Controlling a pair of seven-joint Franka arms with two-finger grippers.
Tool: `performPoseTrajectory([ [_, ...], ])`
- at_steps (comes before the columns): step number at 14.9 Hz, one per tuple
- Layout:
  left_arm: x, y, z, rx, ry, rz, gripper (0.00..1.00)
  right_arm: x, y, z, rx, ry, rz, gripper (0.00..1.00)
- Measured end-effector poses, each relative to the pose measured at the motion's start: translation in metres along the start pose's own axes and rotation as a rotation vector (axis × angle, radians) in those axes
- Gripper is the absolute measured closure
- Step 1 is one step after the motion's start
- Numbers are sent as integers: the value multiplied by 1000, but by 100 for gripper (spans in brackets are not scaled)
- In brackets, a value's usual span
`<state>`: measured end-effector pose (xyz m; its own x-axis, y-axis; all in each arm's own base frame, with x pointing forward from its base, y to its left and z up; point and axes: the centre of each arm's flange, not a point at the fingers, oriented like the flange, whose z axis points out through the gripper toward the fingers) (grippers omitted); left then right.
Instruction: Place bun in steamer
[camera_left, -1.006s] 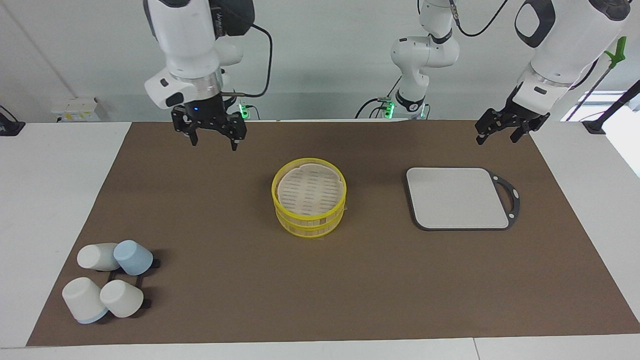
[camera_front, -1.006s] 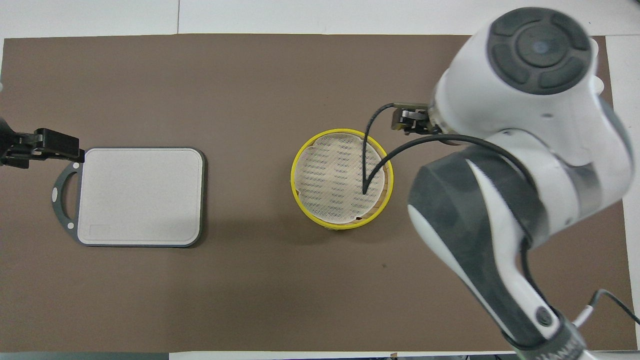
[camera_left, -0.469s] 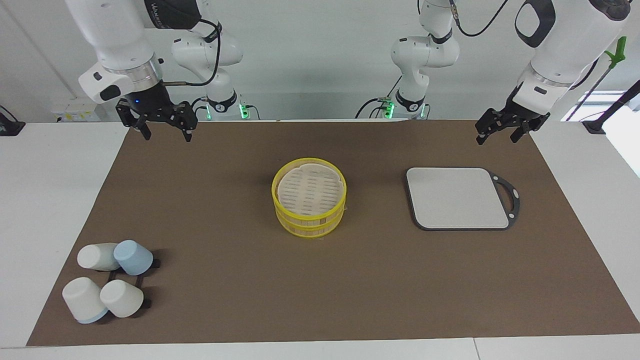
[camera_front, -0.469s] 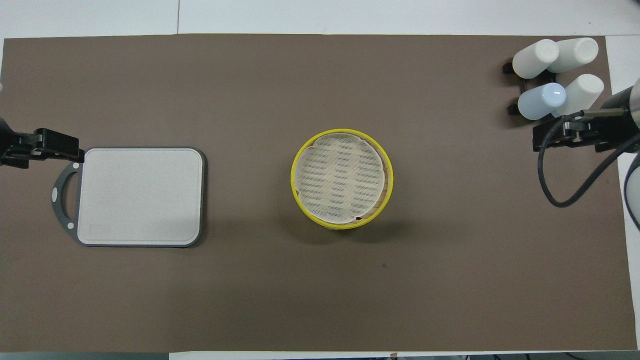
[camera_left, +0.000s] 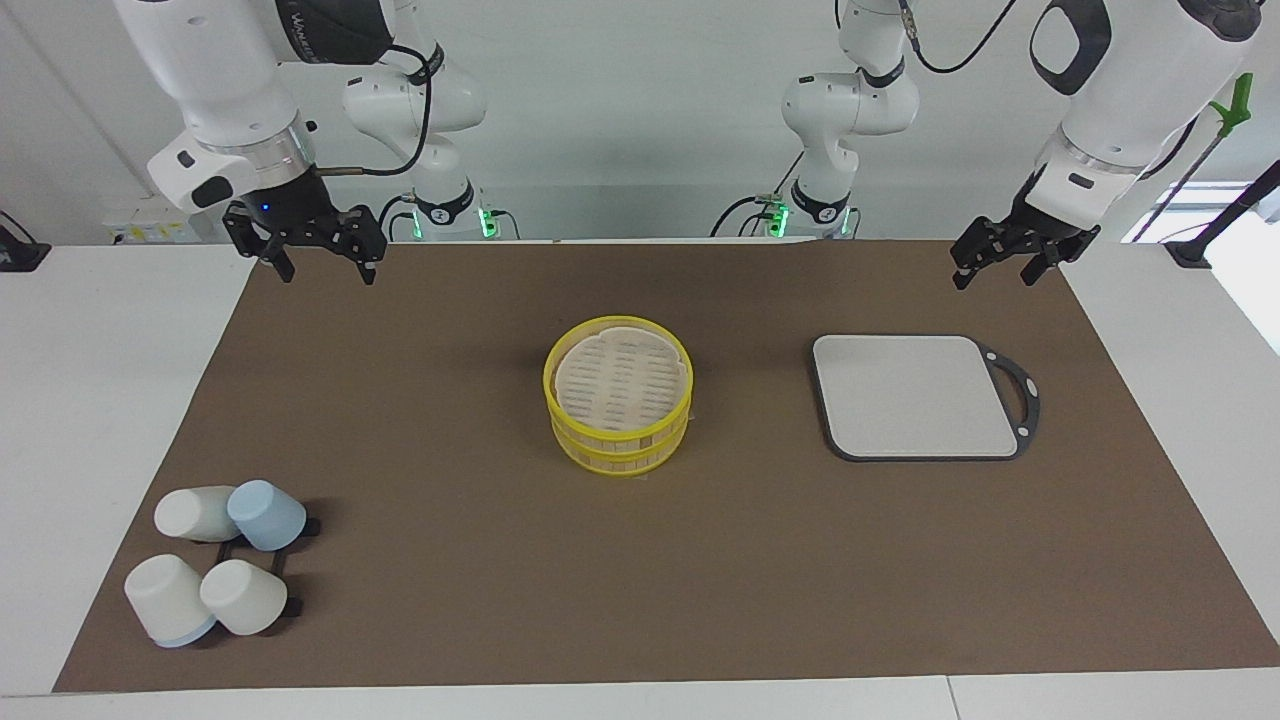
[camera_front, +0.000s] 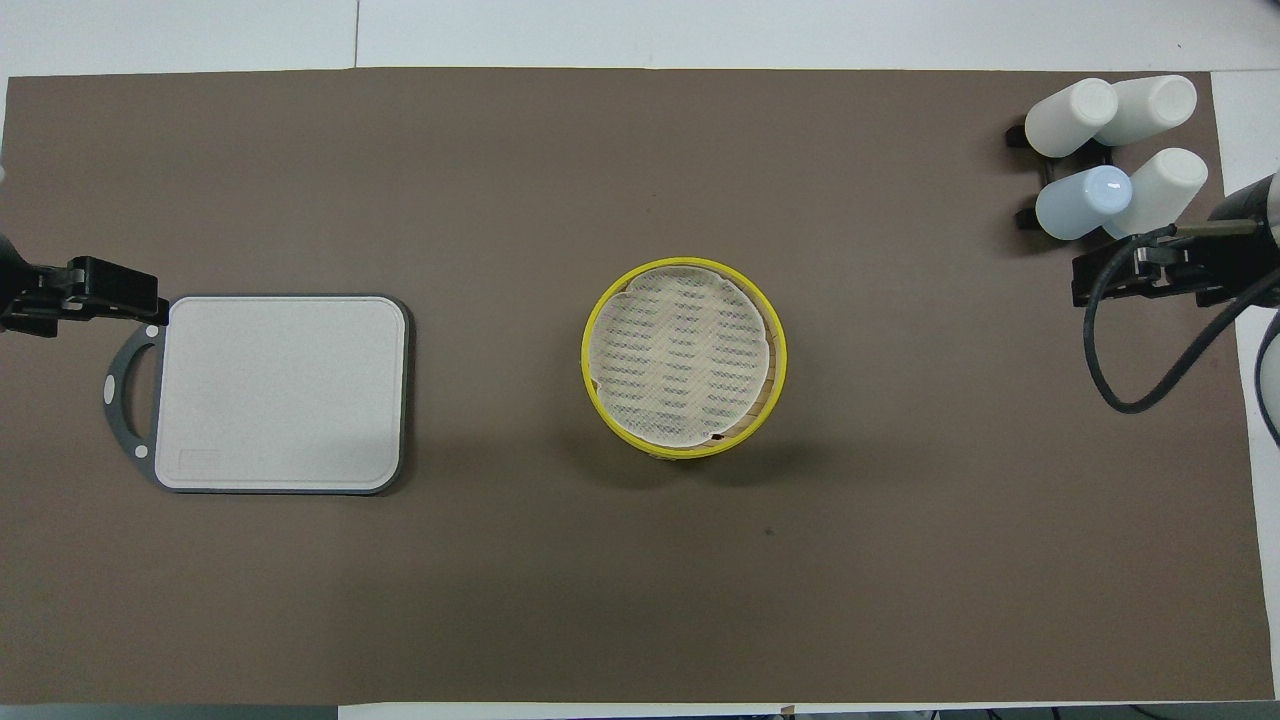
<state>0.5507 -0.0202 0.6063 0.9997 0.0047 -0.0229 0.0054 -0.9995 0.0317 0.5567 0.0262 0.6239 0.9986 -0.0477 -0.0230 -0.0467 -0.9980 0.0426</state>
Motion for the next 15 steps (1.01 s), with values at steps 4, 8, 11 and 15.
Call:
performPoseTrajectory([
  [4,0,0,0,0,0,0,0,-1,17,3,-1,-20,-19,0],
  [8,0,0,0,0,0,0,0,-2,26,4,-1,-35,-18,0],
  [11,0,0,0,0,0,0,0,-1,38,5,-1,-36,2,0],
  [15,0,0,0,0,0,0,0,-1,48,5,0,-37,19,0],
])
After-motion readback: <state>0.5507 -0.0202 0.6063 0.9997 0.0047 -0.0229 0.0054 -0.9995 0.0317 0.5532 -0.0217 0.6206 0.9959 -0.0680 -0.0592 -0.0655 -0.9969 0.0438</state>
